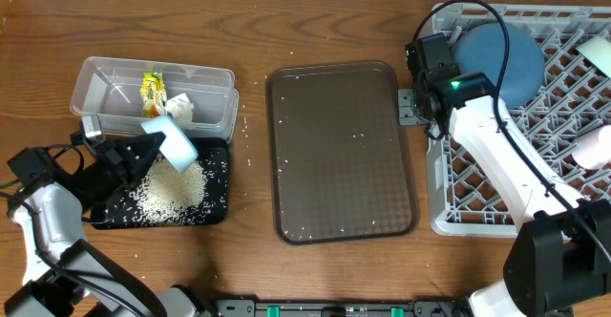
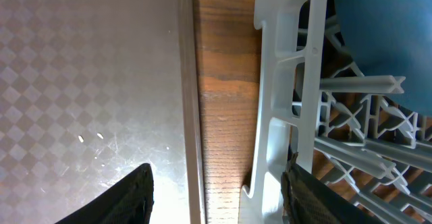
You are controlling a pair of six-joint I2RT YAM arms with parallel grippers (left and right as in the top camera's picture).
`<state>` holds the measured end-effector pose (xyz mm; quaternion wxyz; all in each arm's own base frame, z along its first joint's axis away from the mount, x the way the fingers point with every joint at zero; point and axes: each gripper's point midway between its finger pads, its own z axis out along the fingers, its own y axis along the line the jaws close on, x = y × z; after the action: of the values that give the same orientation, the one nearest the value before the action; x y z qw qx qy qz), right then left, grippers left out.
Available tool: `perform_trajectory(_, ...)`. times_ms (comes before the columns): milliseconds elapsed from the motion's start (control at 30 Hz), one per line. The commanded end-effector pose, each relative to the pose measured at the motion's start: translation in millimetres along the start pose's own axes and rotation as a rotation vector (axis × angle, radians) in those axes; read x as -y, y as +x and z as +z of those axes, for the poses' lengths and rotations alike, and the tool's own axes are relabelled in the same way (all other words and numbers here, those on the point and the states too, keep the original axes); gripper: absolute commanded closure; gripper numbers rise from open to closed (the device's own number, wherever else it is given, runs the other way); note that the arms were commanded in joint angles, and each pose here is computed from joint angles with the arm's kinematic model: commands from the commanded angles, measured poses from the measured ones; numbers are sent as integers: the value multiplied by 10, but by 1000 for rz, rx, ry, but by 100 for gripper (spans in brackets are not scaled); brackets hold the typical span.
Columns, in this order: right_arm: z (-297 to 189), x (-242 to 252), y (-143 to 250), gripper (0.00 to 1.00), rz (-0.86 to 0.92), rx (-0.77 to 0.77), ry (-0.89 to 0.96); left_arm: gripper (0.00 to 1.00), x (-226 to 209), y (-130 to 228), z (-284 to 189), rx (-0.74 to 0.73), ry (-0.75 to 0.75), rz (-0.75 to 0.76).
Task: Sort waste into correct bins and load items into the dishwasher rack
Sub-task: 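Tilt the bowl with the left gripper to pour rice onto the black tray, then carry the emptied white bowl with the left gripper onto the brown tray and release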
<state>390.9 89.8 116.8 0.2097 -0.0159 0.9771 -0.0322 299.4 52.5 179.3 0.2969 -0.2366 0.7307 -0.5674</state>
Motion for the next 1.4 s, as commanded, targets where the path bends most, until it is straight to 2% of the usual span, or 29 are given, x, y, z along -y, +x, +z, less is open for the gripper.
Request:
perform_trajectory(0, 34, 43, 7, 40, 3, -7, 12, 94, -214, -35, -26, 10, -151, -49)
perform_trajectory(33, 34, 44, 11, 40, 3, -8, 13, 94, -107, -15, -9, 2, -86, -34)
perform_trajectory(67, 34, 45, 16, 40, 2, -10, 13, 94, 178, 20, 6, -7, 78, 67)
perform_trajectory(133, 34, 45, 17, 40, 2, -11, 13, 94, 292, 37, 0, -6, 131, 111)
perform_trajectory(200, 34, 43, 10, 40, 3, -8, 12, 94, 87, 18, 15, -12, 11, 105)
perform_trajectory(267, 35, 42, 4, 40, 3, -6, 12, 94, -99, 18, 14, -14, -95, -3)
perform_trajectory(467, 35, 40, -4, 40, 4, -2, 11, 94, 147, 194, 158, -80, -30, 36)
perform_trajectory(567, 35, 40, -5, 40, 4, -2, 11, 94, 275, 339, 298, -141, -55, 106)
perform_trajectory(700, 35, 38, -11, 40, 5, 1, 10, 94, 289, 539, 514, -217, -248, 211)
perform_trajectory(767, 35, 36, -18, 40, 5, 3, 9, 94, 322, 622, 652, -236, -318, 298)
perform_trajectory(900, 34, 33, -24, 39, 6, 6, 8, 92, 456, 808, 1050, -287, -332, 477)
perform_trajectory(1100, 34, 34, -22, 40, 6, 5, 9, 93, 301, 1025, 1653, -292, -499, 752)
perform_trajectory(1200, 34, 34, -20, 40, 6, 4, 9, 94, 219, 1202, 1967, -312, -515, 844)
perform_trajectory(1367, 34, 34, -21, 39, 6, 5, 9, 94, 92, 1631, 2412, -396, -446, 918)
